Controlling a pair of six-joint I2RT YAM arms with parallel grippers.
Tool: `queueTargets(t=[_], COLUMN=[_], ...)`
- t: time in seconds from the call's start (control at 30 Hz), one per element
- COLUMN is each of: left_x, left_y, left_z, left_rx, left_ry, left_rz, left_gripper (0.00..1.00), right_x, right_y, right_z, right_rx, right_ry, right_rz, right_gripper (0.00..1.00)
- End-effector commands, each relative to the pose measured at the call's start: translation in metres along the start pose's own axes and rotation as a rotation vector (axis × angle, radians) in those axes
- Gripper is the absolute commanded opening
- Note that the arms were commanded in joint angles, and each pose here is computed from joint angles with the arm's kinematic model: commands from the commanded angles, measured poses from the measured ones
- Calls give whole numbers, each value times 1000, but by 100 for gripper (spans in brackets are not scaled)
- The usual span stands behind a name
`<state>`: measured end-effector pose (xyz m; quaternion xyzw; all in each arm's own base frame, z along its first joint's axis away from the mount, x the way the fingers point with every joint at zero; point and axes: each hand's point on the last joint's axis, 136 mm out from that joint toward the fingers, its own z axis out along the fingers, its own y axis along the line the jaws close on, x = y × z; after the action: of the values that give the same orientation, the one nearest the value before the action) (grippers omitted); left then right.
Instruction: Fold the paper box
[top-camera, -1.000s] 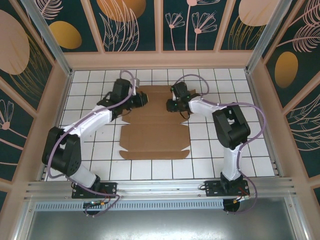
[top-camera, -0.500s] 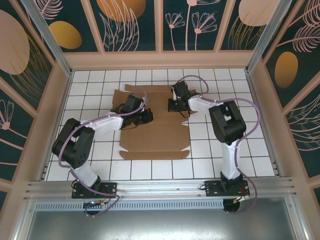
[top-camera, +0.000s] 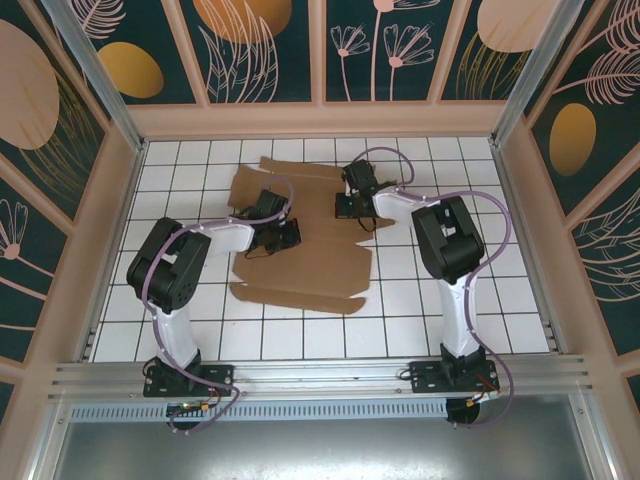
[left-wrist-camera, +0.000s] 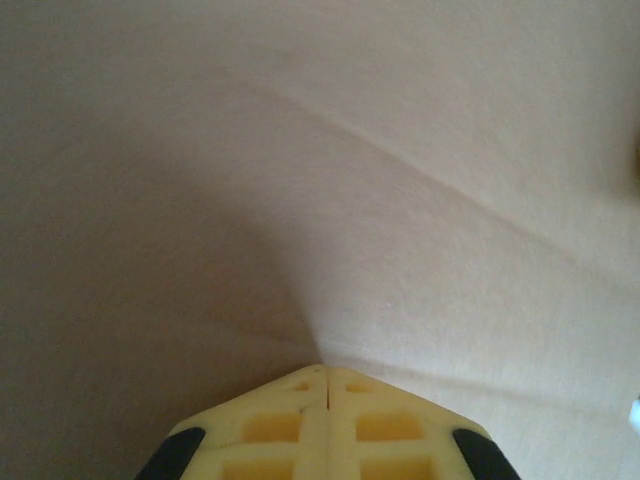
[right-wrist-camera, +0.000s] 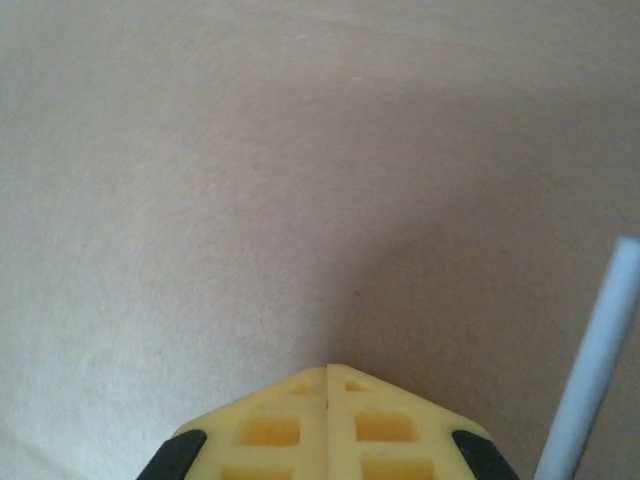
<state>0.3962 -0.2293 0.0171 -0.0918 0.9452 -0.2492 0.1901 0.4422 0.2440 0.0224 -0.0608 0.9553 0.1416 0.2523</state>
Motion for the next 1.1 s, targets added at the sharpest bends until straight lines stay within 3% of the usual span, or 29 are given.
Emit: queueTargets(t=[0.0,0.2,0.33,0.47,0.6,0.7,0.8,1.0,1.07], left_x=[-4,-23,-52,-74,-64,-48,-37,-22,-20], left_y=[43,16,-2,-29,-21,2,19,35,36], left_z=[10,21,1,-22,-26,-17,-5,14,16], left_rx=[-130,-53,-41,18,20,28,23,8,9], left_ry=[21,34,-48,-90,-62,0,53,109,113], left_rz=[-44,-21,49,76,71,22,-11,-29,-31], left_gripper=[0,0,0,3,14,14,12,8,8], right_x=[76,119,84,32,-7,-26,-34,-16,-8], right_y=[-37,7,27,-7,-47,-70,-81,-85,-76], right_z=[-13,-55,-101,-123,-120,-105,-88,-47,-44], right_rx=[166,-23,-163,-184,-142,-232,-229,-289,-414], right_ry=[163,200,86,-34,-121,-115,-98,49,82], right_rz=[16,-9,15,105,139,213,182,174,218], right_gripper=[3,15,30,57,76,81,82,82,82])
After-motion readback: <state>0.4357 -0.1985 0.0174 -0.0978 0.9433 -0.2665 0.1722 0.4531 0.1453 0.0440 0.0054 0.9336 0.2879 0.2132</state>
